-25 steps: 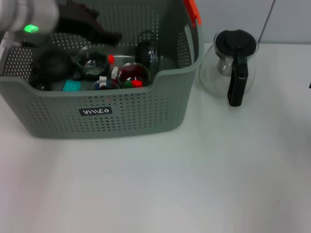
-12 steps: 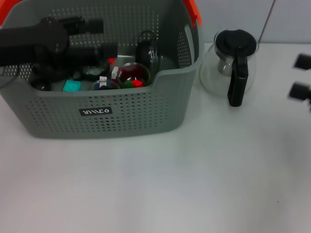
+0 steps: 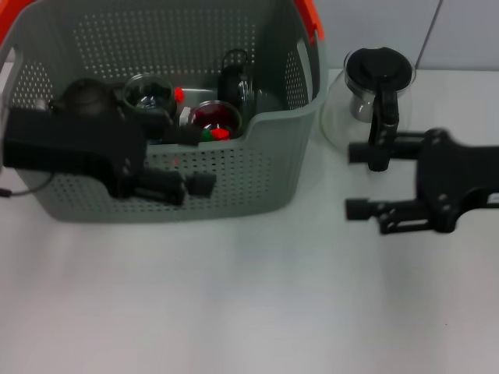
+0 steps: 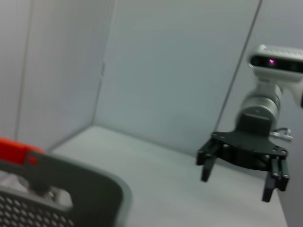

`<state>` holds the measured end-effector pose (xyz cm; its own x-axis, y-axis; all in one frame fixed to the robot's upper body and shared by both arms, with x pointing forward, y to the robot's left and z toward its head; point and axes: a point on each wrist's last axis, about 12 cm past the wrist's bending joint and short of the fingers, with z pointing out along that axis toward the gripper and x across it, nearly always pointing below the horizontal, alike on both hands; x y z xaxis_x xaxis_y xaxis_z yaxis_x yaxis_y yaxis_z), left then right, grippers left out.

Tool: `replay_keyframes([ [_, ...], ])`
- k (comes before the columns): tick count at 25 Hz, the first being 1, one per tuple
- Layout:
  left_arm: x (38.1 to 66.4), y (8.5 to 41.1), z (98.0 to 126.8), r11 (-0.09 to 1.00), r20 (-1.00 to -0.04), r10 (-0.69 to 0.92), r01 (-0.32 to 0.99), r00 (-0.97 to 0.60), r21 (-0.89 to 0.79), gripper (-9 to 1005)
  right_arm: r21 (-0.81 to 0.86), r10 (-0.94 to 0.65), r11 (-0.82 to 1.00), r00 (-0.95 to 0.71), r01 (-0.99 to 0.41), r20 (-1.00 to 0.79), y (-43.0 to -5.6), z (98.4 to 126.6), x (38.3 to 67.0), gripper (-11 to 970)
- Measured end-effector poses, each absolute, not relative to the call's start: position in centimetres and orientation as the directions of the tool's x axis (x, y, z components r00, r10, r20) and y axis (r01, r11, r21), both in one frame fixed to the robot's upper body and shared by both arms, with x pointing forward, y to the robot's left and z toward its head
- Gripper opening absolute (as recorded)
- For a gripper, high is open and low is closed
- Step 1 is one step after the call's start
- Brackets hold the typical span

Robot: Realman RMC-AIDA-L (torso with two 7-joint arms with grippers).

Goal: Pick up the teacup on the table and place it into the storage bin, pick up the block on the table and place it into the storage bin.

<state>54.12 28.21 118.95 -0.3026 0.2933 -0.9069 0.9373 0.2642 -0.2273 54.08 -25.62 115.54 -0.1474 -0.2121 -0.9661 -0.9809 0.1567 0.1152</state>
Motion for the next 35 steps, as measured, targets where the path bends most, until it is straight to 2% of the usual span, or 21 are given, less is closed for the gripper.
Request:
replay_keyframes([
  [5, 54.1, 26.6, 117.3, 0.232, -0.838, 0.427, 0.936, -0.341, -0.263, 846, 0.17, -0.27, 0.128, -0.199, -0.977, -0.942, -24.4, 113.9, 54.1, 822],
  [11, 54.0, 26.2, 116.3, 0.241, -0.764, 0.519, 0.923, -0.383, -0.299, 845, 0.239, -0.276, 0.124, -0.265, -0.963, -0.924, -24.5, 112.6, 53.3, 821],
  [23, 54.1, 26.1, 113.6, 0.266, -0.759, 0.536, 0.927, -0.369, -0.263, 843, 0.281, -0.277, 0.198, -0.329, -0.939, -0.903, -24.7, 110.6, 53.4, 821],
  [35, 54.2, 26.3, 113.9, 0.276, -0.76, 0.529, 0.923, -0.378, -0.268, 843, 0.087, -0.306, 0.111, -0.117, -0.99, -0.945, -24.2, 108.3, 52.0, 821],
])
